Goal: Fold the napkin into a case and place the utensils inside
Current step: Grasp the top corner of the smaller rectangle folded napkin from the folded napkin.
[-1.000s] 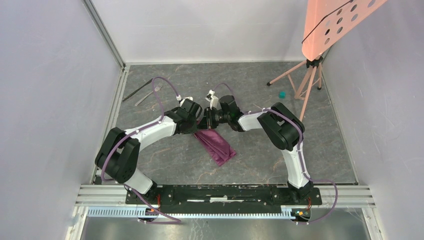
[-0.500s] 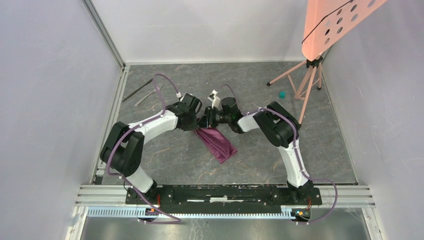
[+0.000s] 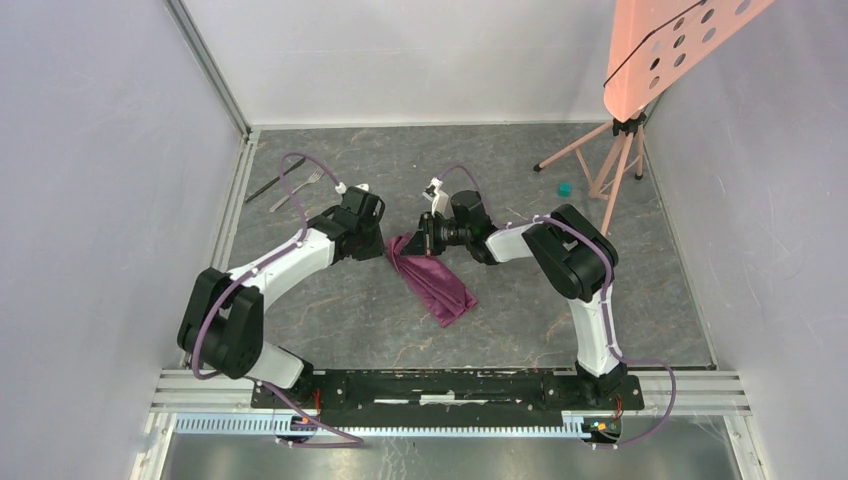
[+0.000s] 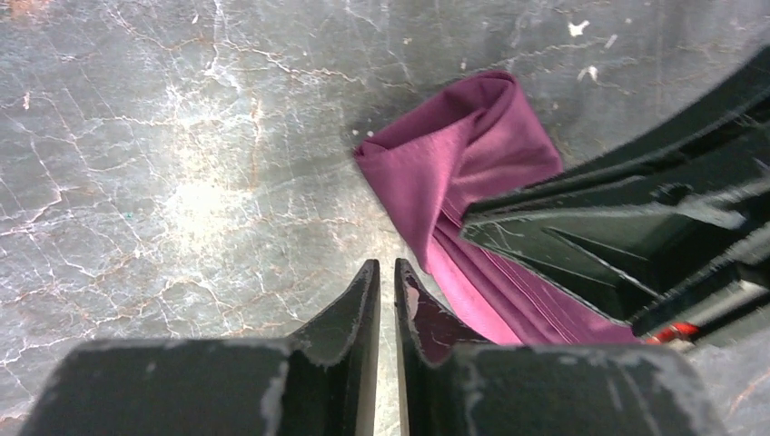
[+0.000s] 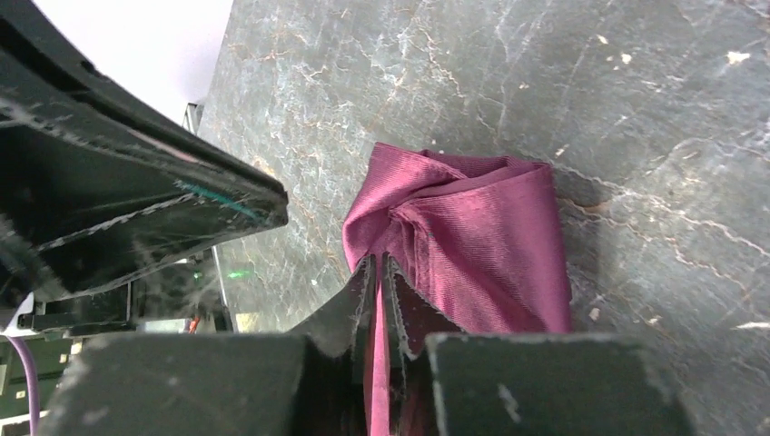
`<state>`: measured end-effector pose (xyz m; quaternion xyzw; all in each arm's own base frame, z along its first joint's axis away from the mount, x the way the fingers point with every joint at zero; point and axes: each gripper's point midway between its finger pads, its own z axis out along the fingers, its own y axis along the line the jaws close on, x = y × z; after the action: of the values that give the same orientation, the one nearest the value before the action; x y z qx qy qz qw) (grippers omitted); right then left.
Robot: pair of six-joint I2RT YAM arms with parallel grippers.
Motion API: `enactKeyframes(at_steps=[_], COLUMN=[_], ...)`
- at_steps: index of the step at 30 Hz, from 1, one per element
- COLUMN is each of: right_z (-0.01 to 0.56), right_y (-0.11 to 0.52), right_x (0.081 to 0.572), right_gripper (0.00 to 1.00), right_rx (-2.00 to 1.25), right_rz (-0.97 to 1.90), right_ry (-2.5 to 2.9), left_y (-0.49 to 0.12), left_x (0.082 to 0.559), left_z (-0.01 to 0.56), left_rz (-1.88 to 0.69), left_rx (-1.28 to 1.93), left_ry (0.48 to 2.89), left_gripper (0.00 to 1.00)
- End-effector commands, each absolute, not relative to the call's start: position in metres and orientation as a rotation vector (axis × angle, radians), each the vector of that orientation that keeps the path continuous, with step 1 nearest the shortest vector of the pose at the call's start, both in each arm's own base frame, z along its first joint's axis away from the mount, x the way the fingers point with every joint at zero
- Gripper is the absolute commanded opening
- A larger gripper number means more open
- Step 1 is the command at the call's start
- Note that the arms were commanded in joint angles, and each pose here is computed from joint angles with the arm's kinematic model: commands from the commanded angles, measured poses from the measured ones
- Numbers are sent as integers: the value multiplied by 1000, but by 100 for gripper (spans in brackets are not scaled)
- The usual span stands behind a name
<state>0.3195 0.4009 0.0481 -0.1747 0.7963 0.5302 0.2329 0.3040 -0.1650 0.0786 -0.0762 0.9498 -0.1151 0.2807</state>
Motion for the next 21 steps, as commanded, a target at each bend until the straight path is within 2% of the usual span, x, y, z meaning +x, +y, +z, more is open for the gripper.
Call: enactKeyframes(at_steps=[1, 5, 11, 13, 21], right_z=[59, 51, 20, 28, 81], right_y=[405, 420, 446, 442, 395], right_x=[327, 327, 332, 330, 326], right_gripper=[8, 8, 8, 9, 29], right_rx=[-512, -516, -457, -440, -494], right_rz=[1441, 1455, 1473, 1498, 1487], right_ry=[2147, 2160, 2210, 2183, 2109], left_y=[-173, -188, -204, -206, -205], left_x=[323, 332, 342, 344, 339], left_z=[82, 74, 62, 57, 61], left_rz=[-345, -396, -464, -461, -480], left_rx=[-237, -210, -218, -218, -203], left_ry=[2536, 2561, 2580, 2595, 2589], left_gripper=[15, 12, 11, 11, 13])
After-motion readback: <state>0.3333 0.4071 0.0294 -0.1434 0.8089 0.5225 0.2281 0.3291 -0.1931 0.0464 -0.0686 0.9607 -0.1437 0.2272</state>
